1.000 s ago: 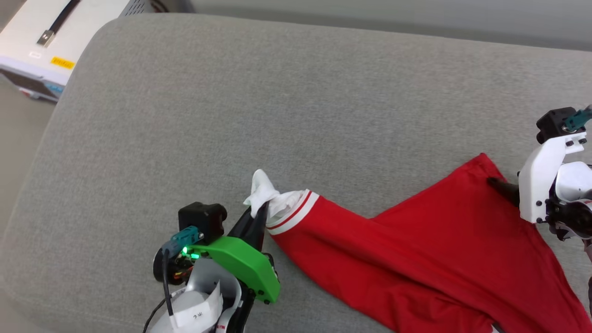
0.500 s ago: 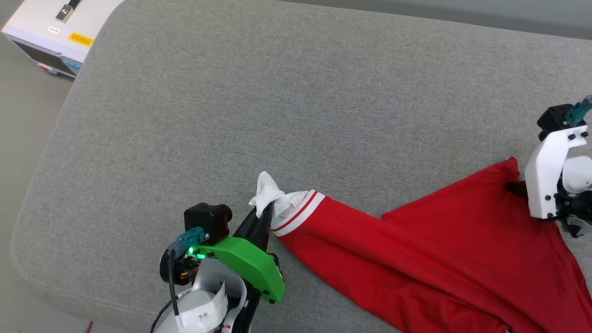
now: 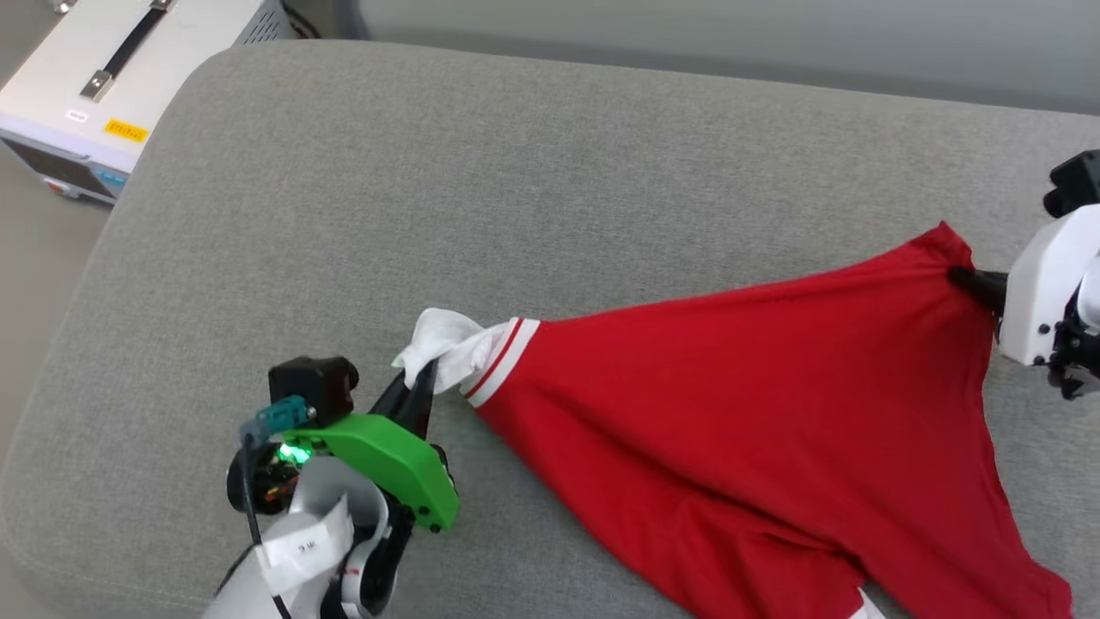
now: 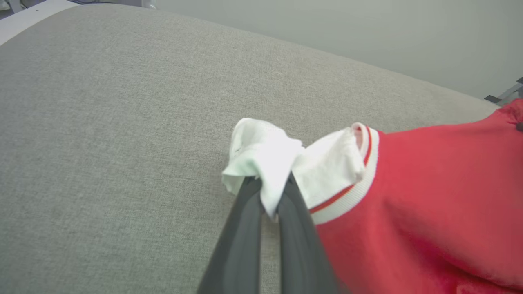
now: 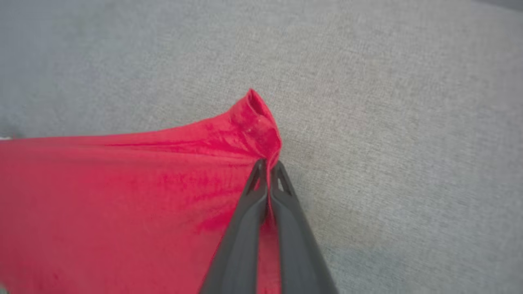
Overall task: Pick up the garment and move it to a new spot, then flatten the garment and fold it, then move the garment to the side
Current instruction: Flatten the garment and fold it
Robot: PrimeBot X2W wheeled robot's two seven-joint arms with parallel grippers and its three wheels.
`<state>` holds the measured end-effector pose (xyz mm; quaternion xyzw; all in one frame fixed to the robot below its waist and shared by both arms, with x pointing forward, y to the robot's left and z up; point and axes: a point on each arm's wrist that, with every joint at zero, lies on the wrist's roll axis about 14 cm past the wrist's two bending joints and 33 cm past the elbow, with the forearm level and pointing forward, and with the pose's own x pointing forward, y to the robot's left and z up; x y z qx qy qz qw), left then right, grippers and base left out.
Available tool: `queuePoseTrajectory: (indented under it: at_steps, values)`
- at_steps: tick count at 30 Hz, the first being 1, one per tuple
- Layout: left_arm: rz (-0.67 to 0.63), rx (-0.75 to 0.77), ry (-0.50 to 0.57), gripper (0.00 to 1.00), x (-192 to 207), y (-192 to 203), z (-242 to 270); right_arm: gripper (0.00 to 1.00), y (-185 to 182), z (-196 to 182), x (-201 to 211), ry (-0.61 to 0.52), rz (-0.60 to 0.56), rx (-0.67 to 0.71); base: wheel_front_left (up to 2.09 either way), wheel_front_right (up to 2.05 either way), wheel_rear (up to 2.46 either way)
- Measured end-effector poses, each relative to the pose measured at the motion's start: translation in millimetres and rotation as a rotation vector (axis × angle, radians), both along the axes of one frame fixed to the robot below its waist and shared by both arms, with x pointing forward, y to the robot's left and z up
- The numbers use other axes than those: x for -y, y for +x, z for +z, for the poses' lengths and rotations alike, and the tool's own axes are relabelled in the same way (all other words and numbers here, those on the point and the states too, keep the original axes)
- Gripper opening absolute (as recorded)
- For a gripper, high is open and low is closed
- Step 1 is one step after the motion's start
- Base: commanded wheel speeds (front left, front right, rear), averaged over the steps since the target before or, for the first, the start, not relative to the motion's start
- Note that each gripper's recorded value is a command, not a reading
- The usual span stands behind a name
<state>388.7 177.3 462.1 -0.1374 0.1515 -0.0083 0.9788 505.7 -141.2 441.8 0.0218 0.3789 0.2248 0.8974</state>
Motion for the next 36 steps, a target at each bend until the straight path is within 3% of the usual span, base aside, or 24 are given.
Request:
queuePoseTrajectory:
  at_steps: [12,21,28,36]
  values:
    - [-0.129,0.113,-0.002,0.00,11.2,103.0,78.3,0.00,19.0,82.1,63.3,0.001,-0.194,0.290,0.00,0.00,0.00]
    - [-0.110,0.322,0.102,0.00,17.3,203.8,178.1,0.00,86.9,192.6,85.9,-0.003,-0.294,0.647,0.00,0.00,0.00]
    - [-0.052,0.540,0.174,0.00,13.4,255.9,249.5,0.00,128.5,261.4,89.6,-0.015,-0.330,0.873,0.00,0.00,0.00]
    - [-0.028,0.644,0.202,0.00,13.1,294.9,262.8,0.00,165.5,276.3,93.8,-0.016,-0.362,0.964,0.00,0.00,0.00]
